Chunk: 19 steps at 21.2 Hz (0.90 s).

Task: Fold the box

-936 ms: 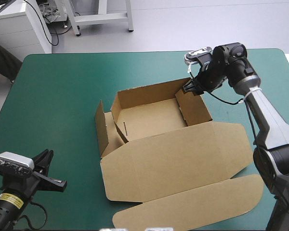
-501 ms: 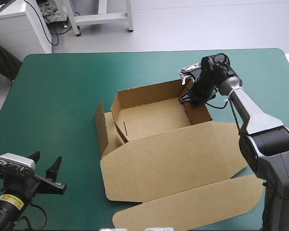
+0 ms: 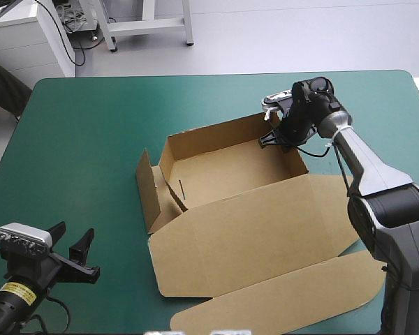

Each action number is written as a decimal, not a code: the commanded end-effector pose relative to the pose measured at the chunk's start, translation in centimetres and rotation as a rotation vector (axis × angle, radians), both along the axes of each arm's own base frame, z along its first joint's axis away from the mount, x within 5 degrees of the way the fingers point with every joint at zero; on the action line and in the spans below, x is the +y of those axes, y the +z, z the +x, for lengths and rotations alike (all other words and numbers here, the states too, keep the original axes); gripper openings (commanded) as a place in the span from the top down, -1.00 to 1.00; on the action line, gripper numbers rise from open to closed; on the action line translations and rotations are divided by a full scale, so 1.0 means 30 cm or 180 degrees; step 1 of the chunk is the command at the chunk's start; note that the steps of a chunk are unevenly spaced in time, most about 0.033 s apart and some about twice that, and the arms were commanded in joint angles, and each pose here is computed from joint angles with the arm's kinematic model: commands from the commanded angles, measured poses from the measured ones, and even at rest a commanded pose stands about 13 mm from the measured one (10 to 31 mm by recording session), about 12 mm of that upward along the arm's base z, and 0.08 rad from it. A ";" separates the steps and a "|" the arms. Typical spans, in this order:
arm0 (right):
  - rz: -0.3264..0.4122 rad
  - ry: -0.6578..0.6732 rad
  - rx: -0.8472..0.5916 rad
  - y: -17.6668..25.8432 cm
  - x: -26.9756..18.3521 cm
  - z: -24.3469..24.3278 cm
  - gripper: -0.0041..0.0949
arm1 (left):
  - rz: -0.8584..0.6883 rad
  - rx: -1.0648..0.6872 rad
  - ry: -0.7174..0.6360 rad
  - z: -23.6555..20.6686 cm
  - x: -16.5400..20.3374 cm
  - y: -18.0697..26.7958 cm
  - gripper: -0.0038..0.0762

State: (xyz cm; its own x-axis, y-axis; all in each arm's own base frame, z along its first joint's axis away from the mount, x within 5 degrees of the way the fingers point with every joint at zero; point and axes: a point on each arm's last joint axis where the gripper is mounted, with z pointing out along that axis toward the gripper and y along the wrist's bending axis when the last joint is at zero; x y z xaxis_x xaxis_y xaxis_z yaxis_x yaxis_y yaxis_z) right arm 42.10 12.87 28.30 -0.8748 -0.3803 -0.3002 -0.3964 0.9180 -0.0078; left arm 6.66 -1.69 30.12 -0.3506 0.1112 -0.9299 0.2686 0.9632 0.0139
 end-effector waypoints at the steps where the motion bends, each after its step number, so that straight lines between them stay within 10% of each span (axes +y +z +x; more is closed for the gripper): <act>1: 0.0091 0.0012 -0.0553 0.268 -0.040 -0.113 0.96 | -0.0087 -0.0213 -0.0027 0.003 -0.004 0.040 -0.12; 19: 0.0137 -0.0192 -0.1745 0.696 -0.179 -0.461 0.96 | 0.0444 -0.0154 0.0062 0.258 -0.069 0.204 0.17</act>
